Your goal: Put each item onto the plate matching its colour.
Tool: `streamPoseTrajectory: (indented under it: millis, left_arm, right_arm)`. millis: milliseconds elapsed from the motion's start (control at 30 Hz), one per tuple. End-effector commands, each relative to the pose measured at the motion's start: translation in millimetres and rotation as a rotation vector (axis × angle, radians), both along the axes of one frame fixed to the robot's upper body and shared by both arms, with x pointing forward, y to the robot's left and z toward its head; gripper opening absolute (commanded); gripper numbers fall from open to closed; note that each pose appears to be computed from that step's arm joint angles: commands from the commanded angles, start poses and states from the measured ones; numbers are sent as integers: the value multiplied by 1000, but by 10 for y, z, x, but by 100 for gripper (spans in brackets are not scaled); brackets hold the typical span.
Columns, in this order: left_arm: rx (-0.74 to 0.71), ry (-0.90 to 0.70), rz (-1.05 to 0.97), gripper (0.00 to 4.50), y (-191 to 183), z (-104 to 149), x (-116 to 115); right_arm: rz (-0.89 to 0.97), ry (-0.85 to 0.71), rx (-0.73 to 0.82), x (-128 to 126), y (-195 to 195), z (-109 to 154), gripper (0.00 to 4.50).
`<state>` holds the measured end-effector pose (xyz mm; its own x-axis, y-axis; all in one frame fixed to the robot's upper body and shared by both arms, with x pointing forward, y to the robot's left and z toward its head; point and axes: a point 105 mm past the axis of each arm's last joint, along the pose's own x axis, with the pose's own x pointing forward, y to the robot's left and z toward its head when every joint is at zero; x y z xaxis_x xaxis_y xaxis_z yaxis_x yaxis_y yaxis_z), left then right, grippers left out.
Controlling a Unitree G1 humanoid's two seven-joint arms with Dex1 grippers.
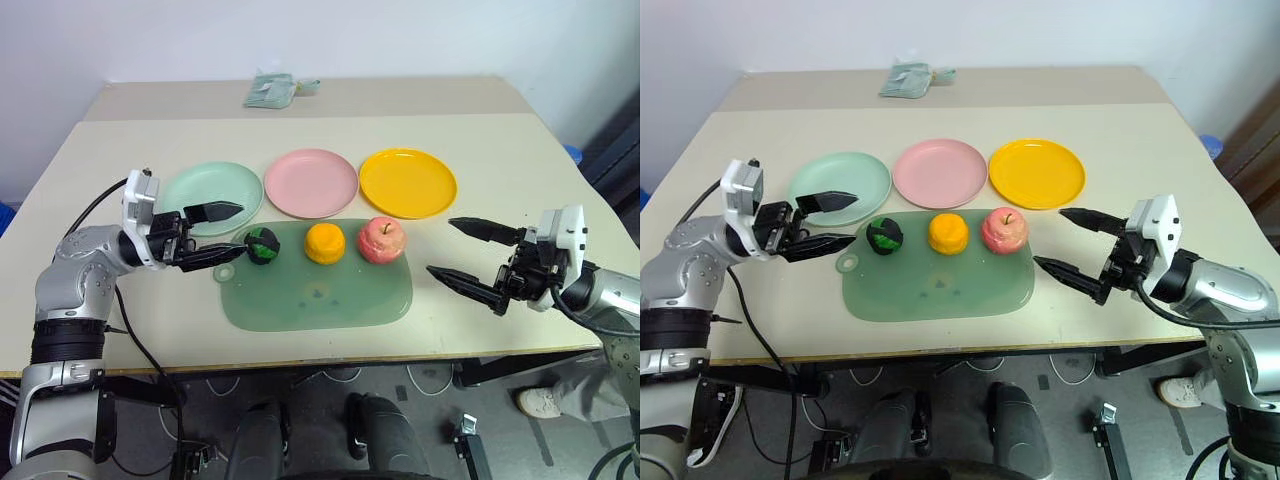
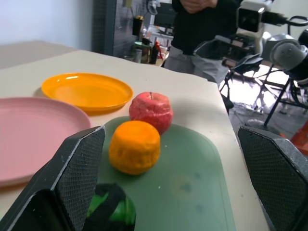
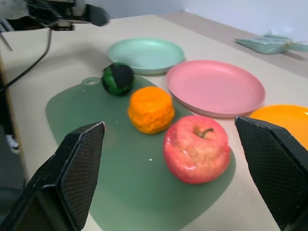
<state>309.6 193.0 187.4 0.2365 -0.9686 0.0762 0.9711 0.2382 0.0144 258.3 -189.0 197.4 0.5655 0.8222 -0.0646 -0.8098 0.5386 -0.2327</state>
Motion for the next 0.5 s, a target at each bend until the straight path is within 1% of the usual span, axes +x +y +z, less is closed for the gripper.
streamPoseTrajectory:
  millis: [33, 167, 300, 433, 500]
  left_arm:
    - [8, -44, -9, 450, 31, 154, 9]
    - [24, -6, -20, 450, 68, 156, -22]
    - [51, 58, -22, 450, 221, 243, -101]
    - [80, 29, 57, 450, 371, 226, -9]
    - [72, 23, 68, 450, 348, 183, 19]
  right_arm:
    - [1, -56, -9, -17, 1, 115, 441]
    - [10, -61, -5, -4, 41, 100, 441]
    - [25, -69, 0, 36, 84, 139, 441]
    - [70, -45, 7, 20, 214, 191, 441]
    - [94, -32, 3, 10, 262, 213, 441]
